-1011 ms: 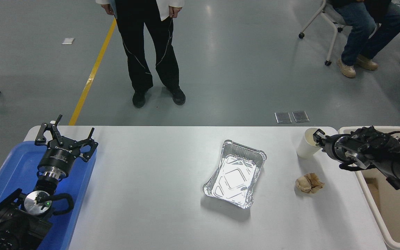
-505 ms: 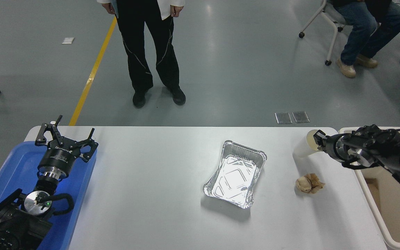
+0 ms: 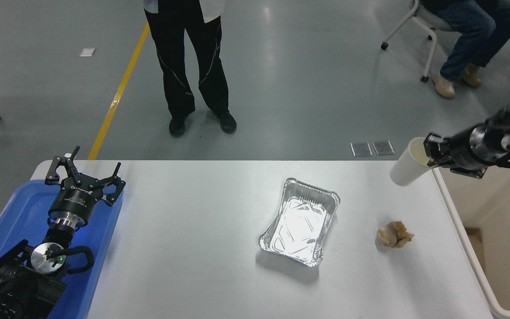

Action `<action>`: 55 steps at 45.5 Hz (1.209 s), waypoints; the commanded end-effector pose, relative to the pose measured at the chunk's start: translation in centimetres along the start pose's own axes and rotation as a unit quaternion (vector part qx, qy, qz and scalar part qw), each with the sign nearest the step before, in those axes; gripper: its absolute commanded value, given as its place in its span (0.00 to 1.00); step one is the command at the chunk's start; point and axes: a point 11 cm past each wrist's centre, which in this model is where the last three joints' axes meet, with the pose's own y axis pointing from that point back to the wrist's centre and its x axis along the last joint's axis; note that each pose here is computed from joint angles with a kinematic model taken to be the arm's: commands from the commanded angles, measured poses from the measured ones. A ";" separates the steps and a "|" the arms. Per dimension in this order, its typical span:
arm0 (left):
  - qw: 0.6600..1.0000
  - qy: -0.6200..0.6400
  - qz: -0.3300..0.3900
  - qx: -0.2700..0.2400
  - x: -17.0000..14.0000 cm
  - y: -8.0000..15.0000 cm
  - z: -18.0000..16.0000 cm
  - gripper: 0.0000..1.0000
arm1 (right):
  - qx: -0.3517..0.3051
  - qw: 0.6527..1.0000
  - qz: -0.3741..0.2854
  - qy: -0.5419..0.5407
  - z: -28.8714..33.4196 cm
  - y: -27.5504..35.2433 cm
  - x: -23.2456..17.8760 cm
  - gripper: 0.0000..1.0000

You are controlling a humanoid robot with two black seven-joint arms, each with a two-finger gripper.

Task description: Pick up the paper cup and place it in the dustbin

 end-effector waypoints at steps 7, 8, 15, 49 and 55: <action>1.000 0.000 0.001 0.000 0.1 0.1 0.0 0.99 | 0.027 0.991 -0.061 0.119 -3.1 10.3 -2.0 0.00; 1.000 0.000 -0.001 0.000 0.0 0.0 0.0 0.99 | 0.032 0.990 -0.060 0.123 -3.4 11.0 -2.0 0.00; 1.000 0.000 0.000 0.000 0.0 0.0 0.0 0.99 | 0.055 0.987 -0.047 0.144 -4.8 14.6 -2.2 0.00; 1.000 0.001 0.002 -0.001 0.1 0.1 0.0 0.99 | -0.033 0.999 0.011 -0.036 9.7 11.1 0.9 0.00; 1.000 0.001 0.002 -0.002 0.1 0.1 0.0 0.99 | -0.062 0.994 0.040 -0.085 14.4 8.7 1.2 0.00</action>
